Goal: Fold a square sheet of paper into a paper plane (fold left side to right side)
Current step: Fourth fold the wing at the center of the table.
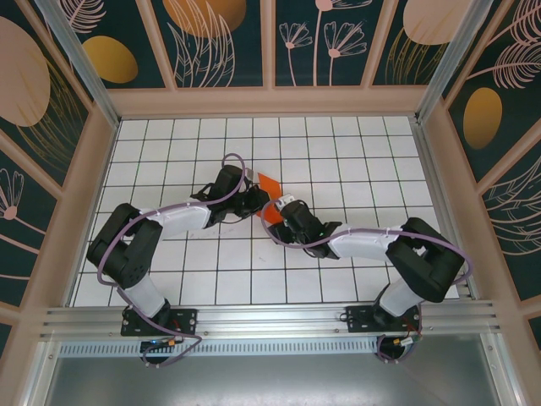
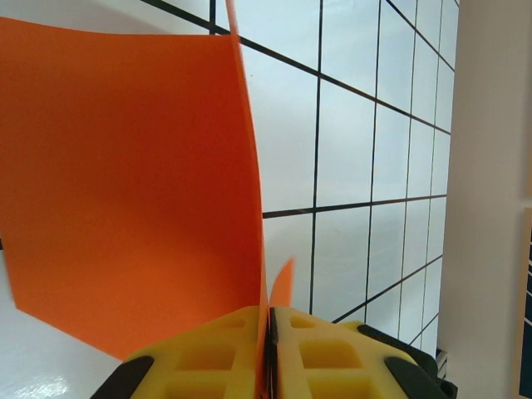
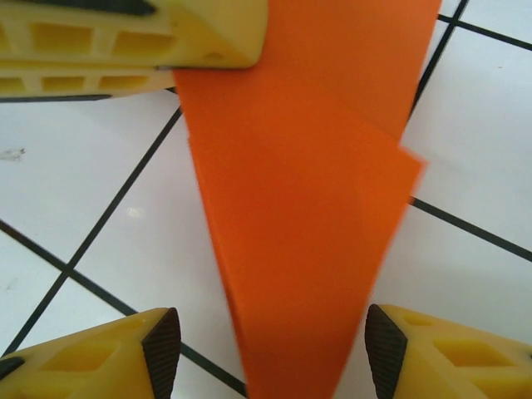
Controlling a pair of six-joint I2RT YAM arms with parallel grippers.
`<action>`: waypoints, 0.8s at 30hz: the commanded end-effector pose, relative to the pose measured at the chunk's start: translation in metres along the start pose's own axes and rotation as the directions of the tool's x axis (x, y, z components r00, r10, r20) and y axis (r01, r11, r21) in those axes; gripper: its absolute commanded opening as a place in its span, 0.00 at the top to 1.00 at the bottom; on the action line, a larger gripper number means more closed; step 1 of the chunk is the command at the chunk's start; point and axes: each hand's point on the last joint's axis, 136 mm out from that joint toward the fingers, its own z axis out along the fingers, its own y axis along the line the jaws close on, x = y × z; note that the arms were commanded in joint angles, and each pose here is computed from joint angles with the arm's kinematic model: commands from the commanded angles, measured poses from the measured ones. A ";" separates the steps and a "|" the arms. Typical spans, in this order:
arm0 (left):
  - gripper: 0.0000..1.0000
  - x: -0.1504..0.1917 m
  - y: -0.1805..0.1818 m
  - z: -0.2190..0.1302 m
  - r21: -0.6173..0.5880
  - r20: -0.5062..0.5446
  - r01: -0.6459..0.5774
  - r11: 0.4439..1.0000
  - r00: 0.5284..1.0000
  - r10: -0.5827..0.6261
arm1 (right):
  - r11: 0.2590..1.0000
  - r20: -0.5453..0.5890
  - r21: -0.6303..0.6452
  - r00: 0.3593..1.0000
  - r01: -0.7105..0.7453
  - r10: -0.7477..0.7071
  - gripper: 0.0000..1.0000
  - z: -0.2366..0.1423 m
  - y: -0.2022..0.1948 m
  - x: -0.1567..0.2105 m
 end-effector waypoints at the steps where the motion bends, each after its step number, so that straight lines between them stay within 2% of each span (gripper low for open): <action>1: 0.87 -0.002 0.000 0.001 0.005 0.005 0.000 1.000 1.000 0.000 | 0.999 0.016 0.046 1.000 0.024 -0.025 0.31 -0.005 -0.005 -0.009; 3: 0.87 -0.002 0.000 0.001 0.006 0.007 -0.003 1.000 1.000 0.003 | 0.998 0.019 0.048 0.999 0.027 -0.028 0.27 -0.009 -0.006 -0.010; 10: 0.87 -0.002 -0.001 0.002 0.009 0.004 -0.003 1.000 1.000 0.003 | 0.999 0.063 -0.018 0.998 0.031 -0.030 0.27 -0.020 0.006 -0.025; 20: 0.87 -0.002 -0.002 0.001 0.012 0.004 -0.003 1.000 1.000 0.003 | 0.998 0.091 -0.044 0.995 0.048 -0.044 0.28 -0.009 0.021 -0.036; 24: 0.86 -0.001 -0.001 0.001 0.011 0.000 -0.002 1.000 1.000 0.002 | 0.998 0.084 -0.031 0.995 0.051 -0.048 0.31 -0.005 0.019 -0.035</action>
